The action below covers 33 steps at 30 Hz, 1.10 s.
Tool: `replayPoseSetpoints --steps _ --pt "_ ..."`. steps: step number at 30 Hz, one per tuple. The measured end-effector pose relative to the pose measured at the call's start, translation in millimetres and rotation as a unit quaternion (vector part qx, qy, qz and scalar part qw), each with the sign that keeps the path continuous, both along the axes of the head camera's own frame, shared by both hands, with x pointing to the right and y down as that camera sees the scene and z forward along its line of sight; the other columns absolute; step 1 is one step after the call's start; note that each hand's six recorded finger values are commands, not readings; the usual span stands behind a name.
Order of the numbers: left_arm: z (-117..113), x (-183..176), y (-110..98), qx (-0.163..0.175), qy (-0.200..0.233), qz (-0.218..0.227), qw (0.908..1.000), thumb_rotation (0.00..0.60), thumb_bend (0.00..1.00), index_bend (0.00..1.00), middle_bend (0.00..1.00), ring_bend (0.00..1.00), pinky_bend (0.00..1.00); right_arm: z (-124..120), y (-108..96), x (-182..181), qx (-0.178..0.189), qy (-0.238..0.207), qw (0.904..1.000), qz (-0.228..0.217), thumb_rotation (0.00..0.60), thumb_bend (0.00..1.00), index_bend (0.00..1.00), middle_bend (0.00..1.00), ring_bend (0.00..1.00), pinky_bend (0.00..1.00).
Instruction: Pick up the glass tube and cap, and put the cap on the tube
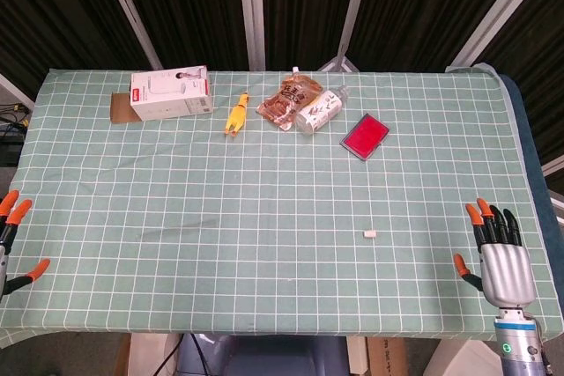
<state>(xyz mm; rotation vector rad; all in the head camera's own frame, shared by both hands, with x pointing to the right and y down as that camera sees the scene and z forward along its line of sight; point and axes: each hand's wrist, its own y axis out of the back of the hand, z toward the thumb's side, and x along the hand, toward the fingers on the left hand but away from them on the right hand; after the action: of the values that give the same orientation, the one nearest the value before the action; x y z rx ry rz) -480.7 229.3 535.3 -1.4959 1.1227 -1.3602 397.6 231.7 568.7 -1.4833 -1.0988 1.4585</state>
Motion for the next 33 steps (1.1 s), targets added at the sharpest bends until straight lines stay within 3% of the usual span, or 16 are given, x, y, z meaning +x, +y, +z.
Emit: replayPoseSetpoints --steps 23,28,33 --pt "9 4 -2 -0.021 -0.006 -0.003 0.9998 0.6 0.2 0.1 0.0 0.0 0.0 0 0 1 0.0 -0.004 1.0 0.007 0.6 0.37 0.0 0.0 0.0 0.0" --pt "14 18 -8 -0.033 -0.006 0.0 0.9994 0.6 0.22 0.13 0.07 0.0 0.0 0 0 2 -0.003 -0.01 0.9999 0.012 0.6 0.37 0.0 0.0 0.0 0.0" --pt "25 45 -18 -0.051 -0.006 0.004 0.9987 0.6 0.3 0.17 0.16 0.0 0.0 0 0 0 -0.004 -0.014 0.9998 0.01 0.6 0.37 0.0 0.0 0.0 0.0"
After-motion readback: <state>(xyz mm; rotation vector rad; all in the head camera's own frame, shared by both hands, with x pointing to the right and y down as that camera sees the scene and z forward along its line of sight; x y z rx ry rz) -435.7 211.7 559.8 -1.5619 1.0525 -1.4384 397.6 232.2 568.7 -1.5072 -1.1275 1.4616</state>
